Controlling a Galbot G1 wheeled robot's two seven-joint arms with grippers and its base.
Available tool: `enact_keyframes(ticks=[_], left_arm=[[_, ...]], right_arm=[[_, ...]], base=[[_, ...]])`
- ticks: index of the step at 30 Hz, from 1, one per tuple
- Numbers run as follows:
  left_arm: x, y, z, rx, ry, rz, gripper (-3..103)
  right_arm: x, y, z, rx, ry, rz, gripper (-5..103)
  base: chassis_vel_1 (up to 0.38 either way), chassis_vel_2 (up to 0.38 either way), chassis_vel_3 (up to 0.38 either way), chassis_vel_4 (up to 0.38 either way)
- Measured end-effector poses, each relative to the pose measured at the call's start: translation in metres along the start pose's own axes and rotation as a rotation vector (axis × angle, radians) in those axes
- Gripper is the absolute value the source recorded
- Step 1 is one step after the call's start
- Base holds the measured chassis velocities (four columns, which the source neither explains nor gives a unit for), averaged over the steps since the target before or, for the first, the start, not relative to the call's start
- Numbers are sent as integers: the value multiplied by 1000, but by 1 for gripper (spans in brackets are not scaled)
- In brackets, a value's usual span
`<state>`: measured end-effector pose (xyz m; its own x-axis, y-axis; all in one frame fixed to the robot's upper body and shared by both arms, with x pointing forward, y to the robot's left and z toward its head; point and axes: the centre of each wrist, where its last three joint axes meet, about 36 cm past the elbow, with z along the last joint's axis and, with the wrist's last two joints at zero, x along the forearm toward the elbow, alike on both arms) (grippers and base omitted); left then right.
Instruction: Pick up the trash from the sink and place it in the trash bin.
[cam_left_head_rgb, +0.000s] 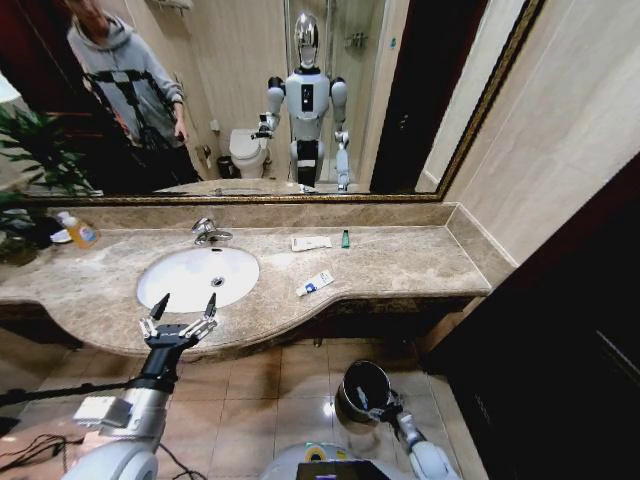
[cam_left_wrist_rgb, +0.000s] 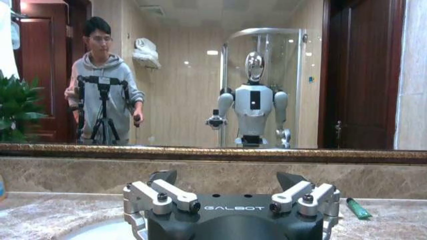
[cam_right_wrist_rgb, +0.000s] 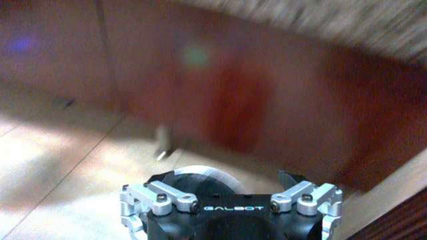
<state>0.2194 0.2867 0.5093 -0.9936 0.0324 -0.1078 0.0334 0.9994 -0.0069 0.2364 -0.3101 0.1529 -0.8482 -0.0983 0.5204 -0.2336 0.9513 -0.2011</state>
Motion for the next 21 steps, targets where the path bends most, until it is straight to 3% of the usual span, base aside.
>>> enact_keyframes(ticks=[7,11,13,21], left_arm=[[0,0,0,0,0,0,100],[0,0,0,0,0,0,100],[0,0,0,0,0,0,100],[0,0,0,0,0,0,100]], right_arm=[[49,-10,-47,-59,-190,119,100],[66,-11,-65,-68,-263,134,100],[84,-14,-90,-73,-357,146,100],[110,-25,-161,-109,-564,160,100]], base=[[0,0,0,0],[0,0,0,0],[0,0,0,0],[0,0,0,0]])
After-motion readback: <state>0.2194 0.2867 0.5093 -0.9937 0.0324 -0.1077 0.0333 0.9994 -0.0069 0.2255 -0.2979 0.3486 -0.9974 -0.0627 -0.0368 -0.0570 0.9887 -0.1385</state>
